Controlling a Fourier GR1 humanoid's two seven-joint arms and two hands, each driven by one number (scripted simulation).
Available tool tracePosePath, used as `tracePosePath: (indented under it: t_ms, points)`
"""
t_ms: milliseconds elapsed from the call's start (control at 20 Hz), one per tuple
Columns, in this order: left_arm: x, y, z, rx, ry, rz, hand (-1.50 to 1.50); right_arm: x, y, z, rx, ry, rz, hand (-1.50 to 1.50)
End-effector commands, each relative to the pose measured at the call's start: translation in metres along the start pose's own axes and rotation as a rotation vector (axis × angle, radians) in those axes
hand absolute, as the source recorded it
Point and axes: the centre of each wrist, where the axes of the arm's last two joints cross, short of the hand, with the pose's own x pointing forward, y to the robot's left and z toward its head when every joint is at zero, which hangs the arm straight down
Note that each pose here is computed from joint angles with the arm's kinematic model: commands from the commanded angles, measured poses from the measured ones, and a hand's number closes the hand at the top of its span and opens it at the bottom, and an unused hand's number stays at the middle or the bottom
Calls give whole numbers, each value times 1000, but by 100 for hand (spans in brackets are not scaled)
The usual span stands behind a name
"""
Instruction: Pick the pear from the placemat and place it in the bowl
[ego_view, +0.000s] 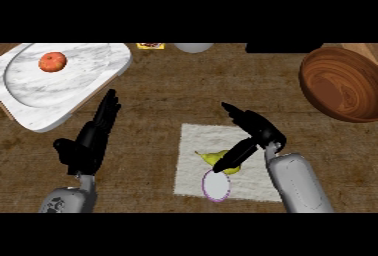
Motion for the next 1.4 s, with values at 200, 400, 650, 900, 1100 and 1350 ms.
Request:
tracePosePath:
  t_ms: [200, 400, 650, 900, 1100, 1350]
  points:
    - [-2, -14, -8, -15, 7, 7, 0, -27, 8, -7, -50, 60, 110, -150]
    - [10, 15, -1, 2, 5, -10, 0, -20, 7, -20, -63, 104, 189, -150]
    - [12, 10, 3, -6, -4, -6, 0, -49, 13, -29, -6, 101, 151, -150]
    - [13, 0, -7, 3, -3, -9, 0, -36, 27, -33, 117, 18, 302, 150]
    - [-8, -10, -6, -8, 2, -12, 0, -42, 31, -33, 143, -45, 359, 150]
    - [2, -8, -3, 0, 13, 16, 0, -35, 39, -21, 149, -54, 283, 150]
